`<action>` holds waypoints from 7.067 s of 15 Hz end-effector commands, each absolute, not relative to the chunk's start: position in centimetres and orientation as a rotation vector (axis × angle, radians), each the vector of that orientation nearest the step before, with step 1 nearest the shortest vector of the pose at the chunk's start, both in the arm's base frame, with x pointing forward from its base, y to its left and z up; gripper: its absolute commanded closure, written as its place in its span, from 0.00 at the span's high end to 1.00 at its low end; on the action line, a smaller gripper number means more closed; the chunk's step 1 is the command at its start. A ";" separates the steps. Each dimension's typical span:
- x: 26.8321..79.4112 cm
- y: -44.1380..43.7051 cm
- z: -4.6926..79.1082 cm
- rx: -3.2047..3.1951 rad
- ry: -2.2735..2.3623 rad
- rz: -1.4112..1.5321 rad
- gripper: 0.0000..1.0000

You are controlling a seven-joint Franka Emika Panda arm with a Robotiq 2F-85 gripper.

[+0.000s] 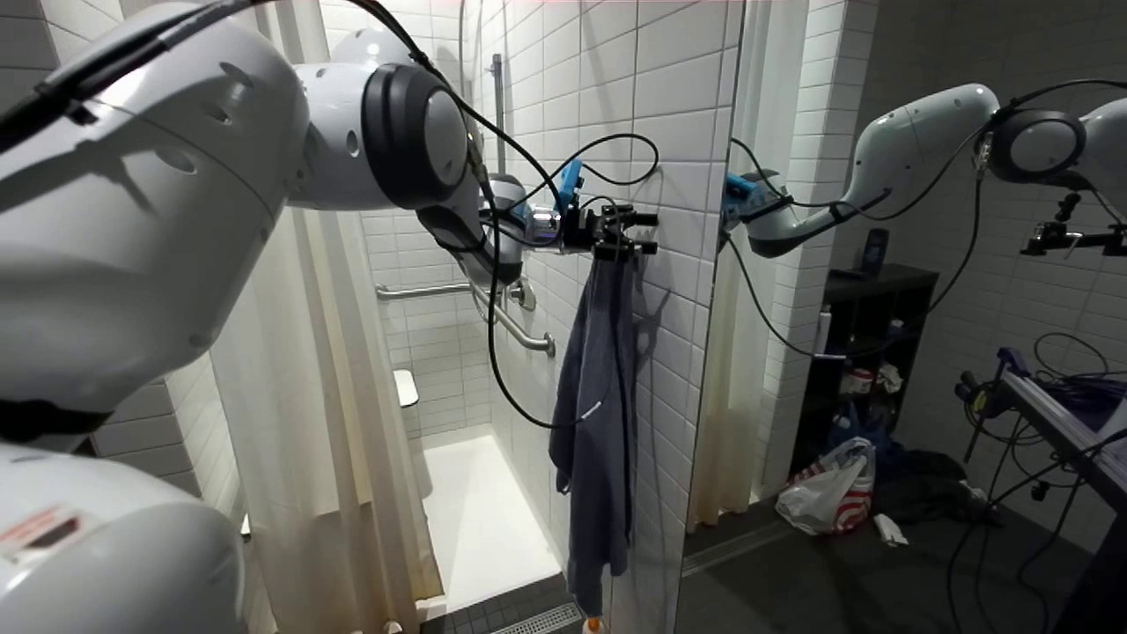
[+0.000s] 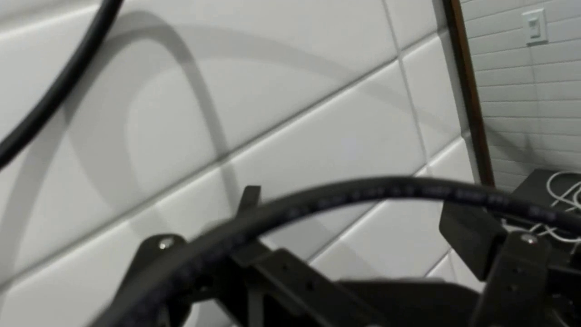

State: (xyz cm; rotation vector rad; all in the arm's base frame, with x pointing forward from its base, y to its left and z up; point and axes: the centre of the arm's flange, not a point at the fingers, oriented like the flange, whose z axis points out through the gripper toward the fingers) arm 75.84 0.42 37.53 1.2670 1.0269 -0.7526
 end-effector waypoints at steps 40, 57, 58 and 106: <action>76.9 5.1 33.1 0.849 1.242 -1.146 1.00; 79.1 8.3 31.4 0.720 1.419 -0.986 1.00; 79.7 8.2 31.3 0.739 1.418 -0.996 1.00; 76.2 17.7 28.5 0.988 0.775 -0.906 0.53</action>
